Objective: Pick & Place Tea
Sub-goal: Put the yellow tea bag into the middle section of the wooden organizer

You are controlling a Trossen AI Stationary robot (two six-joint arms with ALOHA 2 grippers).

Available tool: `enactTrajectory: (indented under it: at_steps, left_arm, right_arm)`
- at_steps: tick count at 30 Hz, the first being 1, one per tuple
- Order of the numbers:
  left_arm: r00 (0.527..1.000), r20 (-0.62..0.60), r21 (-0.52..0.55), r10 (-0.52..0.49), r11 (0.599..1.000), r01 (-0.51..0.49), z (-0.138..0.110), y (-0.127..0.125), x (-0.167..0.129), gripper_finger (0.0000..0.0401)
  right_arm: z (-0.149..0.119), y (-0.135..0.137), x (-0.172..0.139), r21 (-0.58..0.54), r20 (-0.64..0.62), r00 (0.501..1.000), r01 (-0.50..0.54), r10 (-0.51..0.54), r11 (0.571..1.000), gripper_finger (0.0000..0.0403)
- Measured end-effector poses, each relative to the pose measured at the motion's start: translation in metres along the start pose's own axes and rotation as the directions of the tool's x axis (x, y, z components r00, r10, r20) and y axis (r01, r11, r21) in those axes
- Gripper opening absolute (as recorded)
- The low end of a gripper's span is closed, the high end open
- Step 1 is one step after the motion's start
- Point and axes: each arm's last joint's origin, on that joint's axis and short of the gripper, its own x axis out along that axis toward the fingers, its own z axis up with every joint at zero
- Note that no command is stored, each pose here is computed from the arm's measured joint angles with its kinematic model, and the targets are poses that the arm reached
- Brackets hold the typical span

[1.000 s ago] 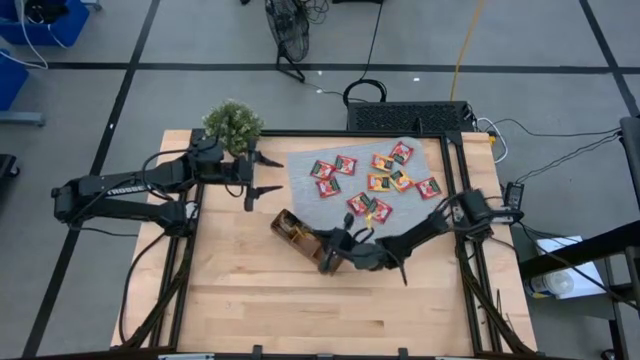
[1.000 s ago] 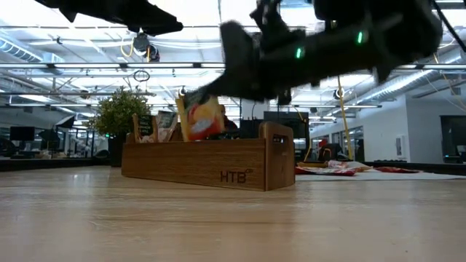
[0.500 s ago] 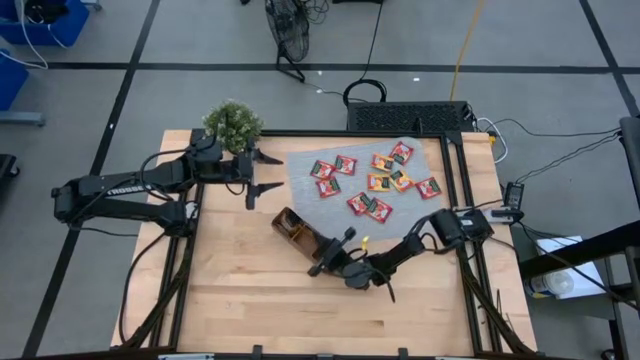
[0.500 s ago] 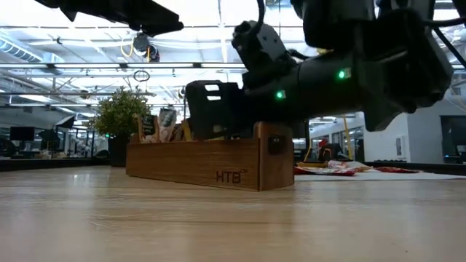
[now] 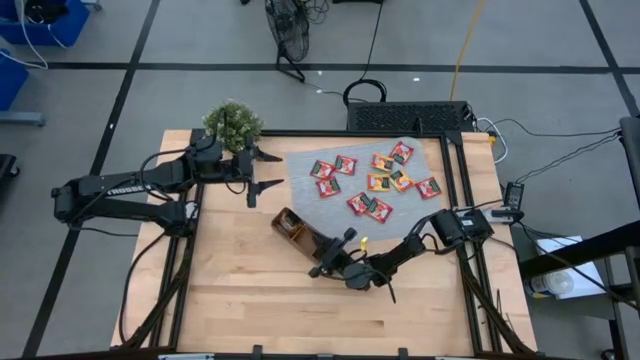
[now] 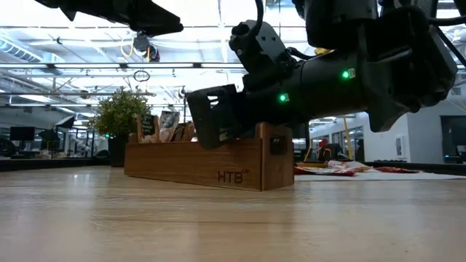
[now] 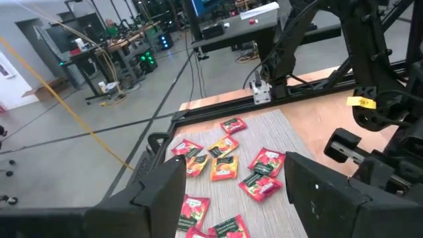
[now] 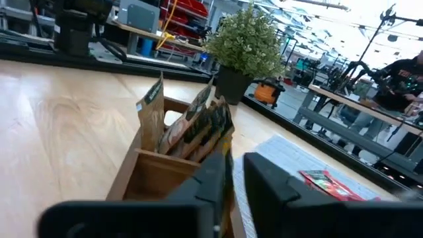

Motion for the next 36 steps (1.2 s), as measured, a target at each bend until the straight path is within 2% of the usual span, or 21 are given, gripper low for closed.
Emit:
enactTrajectory:
  at_steps: [2, 6, 10, 13, 22, 28, 32, 36]
  left_arm:
    - [1.0, -0.002, 0.001, 0.005, 1.0, -0.005, 0.0, 0.0, 0.0, 0.0253]
    - [1.0, -0.003, 0.0, 0.006, 1.0, -0.006, 0.0, 0.0, 0.0, 0.0253]
    - [1.0, -0.012, -0.001, 0.003, 1.0, -0.003, -0.001, 0.0, 0.0, 0.0253]
    - [1.0, -0.012, -0.001, 0.003, 1.0, -0.003, -0.001, 0.0, 0.0, 0.0253]
    - [1.0, -0.017, -0.002, 0.001, 1.0, -0.001, -0.002, 0.0, 0.0, 0.0253]
    - [1.0, -0.028, -0.005, -0.003, 1.0, 0.003, -0.003, -0.001, 0.0, 0.0253]
    - [1.0, -0.027, -0.005, -0.004, 1.0, 0.003, -0.003, -0.001, 0.0, 0.0253]
    - [1.0, -0.027, -0.005, -0.004, 1.0, 0.004, -0.002, -0.001, 0.0, 0.0253]
  right_arm:
    - [0.0, -0.001, 0.0, 0.004, -0.004, 1.0, 0.027, -0.027, 1.0, 0.0079]
    - [0.004, -0.006, 0.0, -0.04, -0.027, 0.989, 0.147, -0.148, 0.988, 0.0129]
    - [0.021, -0.011, -0.001, -0.057, -0.018, 0.987, 0.157, -0.158, 0.986, 0.0158]
    - [0.037, -0.016, -0.001, -0.035, -0.007, 0.988, 0.157, -0.157, 0.987, 0.0168]
    - [0.072, -0.039, -0.007, -0.135, 0.0, 0.986, 0.165, -0.166, 0.977, 0.017]
    - [0.091, -0.076, -0.019, -0.171, -0.025, 0.976, 0.209, -0.216, 0.963, 0.0161]
    - [0.1, -0.112, -0.03, -0.143, -0.034, 0.976, 0.207, -0.214, 0.968, 0.0155]
    - [0.104, -0.155, -0.035, -0.06, -0.05, 0.979, 0.193, -0.196, 0.979, 0.0147]
